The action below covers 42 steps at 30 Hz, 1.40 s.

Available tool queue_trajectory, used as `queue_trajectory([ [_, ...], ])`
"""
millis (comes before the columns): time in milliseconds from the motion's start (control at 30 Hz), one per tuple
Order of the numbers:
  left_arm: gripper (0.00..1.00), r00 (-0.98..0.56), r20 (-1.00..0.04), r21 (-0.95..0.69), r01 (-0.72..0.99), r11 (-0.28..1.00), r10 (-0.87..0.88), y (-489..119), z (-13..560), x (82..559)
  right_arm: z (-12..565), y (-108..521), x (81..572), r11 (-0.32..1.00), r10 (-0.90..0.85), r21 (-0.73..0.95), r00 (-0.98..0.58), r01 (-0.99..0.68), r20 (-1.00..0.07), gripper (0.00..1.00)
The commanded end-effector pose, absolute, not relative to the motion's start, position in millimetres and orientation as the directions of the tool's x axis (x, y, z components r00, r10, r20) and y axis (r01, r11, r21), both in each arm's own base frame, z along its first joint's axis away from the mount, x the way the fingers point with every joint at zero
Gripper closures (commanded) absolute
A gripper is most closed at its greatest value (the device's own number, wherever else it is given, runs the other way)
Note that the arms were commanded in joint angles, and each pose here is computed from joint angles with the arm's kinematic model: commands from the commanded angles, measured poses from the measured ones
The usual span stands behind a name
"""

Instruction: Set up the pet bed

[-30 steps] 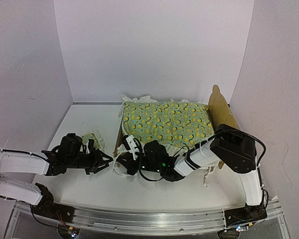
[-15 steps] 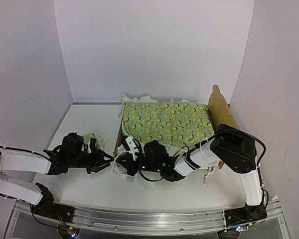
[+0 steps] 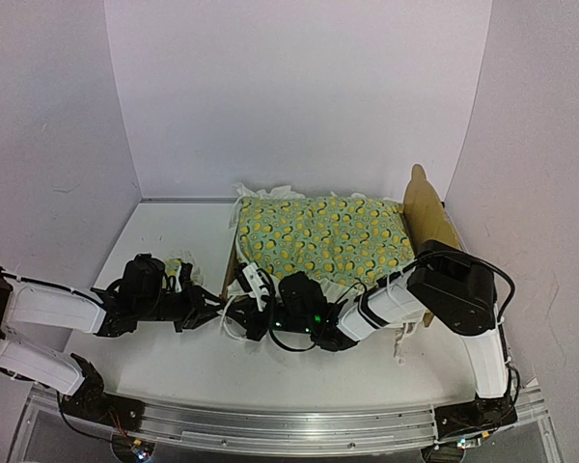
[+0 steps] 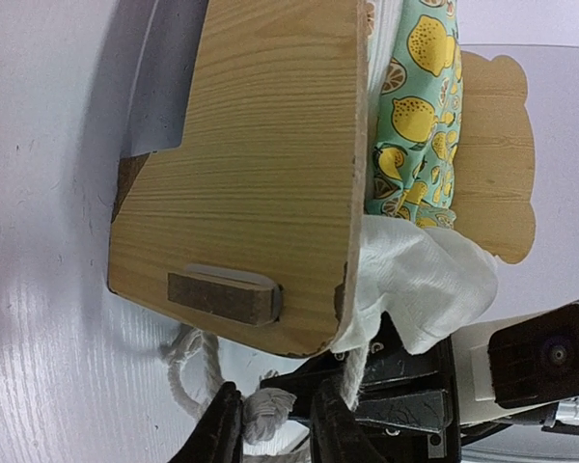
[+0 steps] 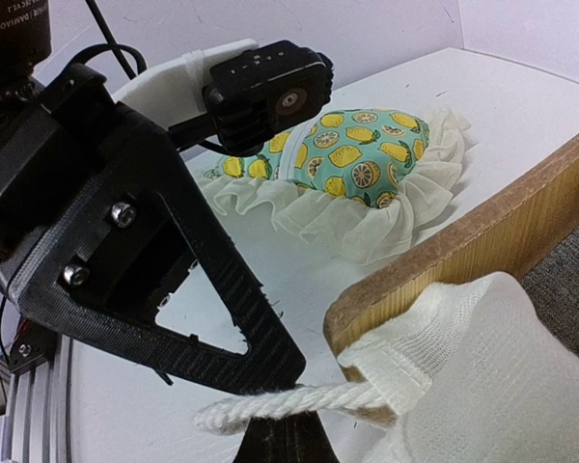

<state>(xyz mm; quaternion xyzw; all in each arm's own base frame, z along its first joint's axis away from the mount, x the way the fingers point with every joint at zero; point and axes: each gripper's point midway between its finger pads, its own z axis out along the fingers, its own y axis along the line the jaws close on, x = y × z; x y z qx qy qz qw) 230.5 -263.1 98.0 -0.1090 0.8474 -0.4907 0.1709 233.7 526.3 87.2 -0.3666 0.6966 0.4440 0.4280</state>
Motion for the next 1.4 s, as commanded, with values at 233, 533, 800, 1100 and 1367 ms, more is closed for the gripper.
queue_trajectory([
  [233,1.0,-0.905,-0.242,-0.898,0.073,0.434,-0.349,-271,122,237,117,526,239,0.34,-0.071,0.317,-0.361,-0.885,-0.93,0.97],
  [533,1.0,-0.899,-0.255,-0.901,0.088,0.425,-0.355,-268,124,235,87,497,222,0.441,-0.189,0.354,-0.471,-0.825,-0.862,0.6],
  [800,1.0,-0.885,-0.258,-0.907,0.083,0.413,-0.388,-263,129,235,90,506,230,0.491,-0.211,0.284,-0.429,-0.823,-0.878,0.44],
  [1100,1.0,-0.86,-0.296,-0.916,0.132,0.379,-0.416,-262,145,238,95,522,222,0.424,-0.176,0.255,-0.355,-0.869,-0.918,0.27],
  [1367,1.0,-0.858,-0.278,-0.933,0.136,0.332,-0.431,-262,151,236,93,554,226,0.412,-0.087,0.266,-0.328,-0.872,-0.941,0.27],
])
